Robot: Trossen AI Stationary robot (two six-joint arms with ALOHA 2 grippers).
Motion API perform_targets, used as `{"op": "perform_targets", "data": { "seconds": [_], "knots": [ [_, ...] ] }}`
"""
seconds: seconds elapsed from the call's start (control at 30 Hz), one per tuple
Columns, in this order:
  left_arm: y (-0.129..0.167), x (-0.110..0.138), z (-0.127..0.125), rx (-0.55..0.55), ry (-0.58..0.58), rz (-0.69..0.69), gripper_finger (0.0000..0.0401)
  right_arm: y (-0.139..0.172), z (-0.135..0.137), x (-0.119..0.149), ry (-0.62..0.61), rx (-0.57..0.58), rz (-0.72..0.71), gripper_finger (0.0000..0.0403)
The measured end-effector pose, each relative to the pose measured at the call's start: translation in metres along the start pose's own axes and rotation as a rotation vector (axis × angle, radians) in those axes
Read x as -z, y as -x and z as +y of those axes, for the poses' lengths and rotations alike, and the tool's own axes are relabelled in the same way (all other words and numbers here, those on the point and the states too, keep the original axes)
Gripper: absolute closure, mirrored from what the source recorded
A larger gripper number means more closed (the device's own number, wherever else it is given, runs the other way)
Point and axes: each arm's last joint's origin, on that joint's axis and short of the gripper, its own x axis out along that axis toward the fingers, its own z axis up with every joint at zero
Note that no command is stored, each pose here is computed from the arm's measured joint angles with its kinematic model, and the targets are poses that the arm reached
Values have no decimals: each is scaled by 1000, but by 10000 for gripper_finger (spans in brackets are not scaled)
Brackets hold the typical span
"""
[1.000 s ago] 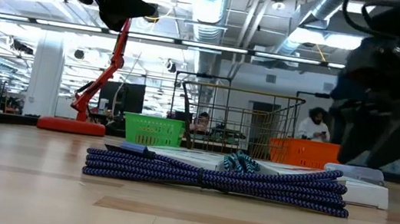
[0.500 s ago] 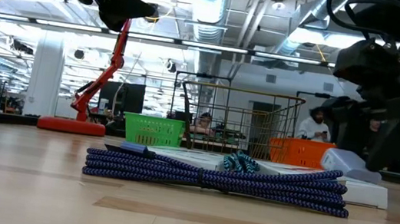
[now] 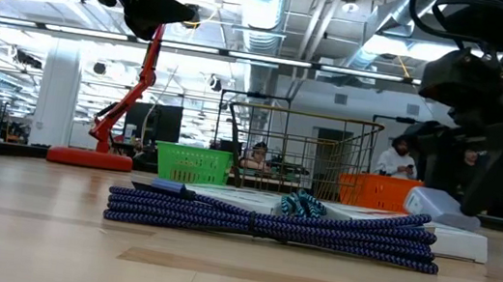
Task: Pick and place items into bin
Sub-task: Put the light violet charger adapter into the green bin
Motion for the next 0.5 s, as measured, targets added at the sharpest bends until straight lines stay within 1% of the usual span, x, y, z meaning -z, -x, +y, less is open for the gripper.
{"op": "perform_targets", "data": {
  "seconds": [0.13,0.23,0.5],
  "knots": [
    [0,0,0,0,0,0,166,-8,0,-1,-1,-1,11,179],
    [0,0,0,0,0,0,166,-14,1,-2,-2,-25,-1,180],
    [0,0,0,0,10,0,166,-14,-2,-3,-15,-33,-9,185]
  ]
}}
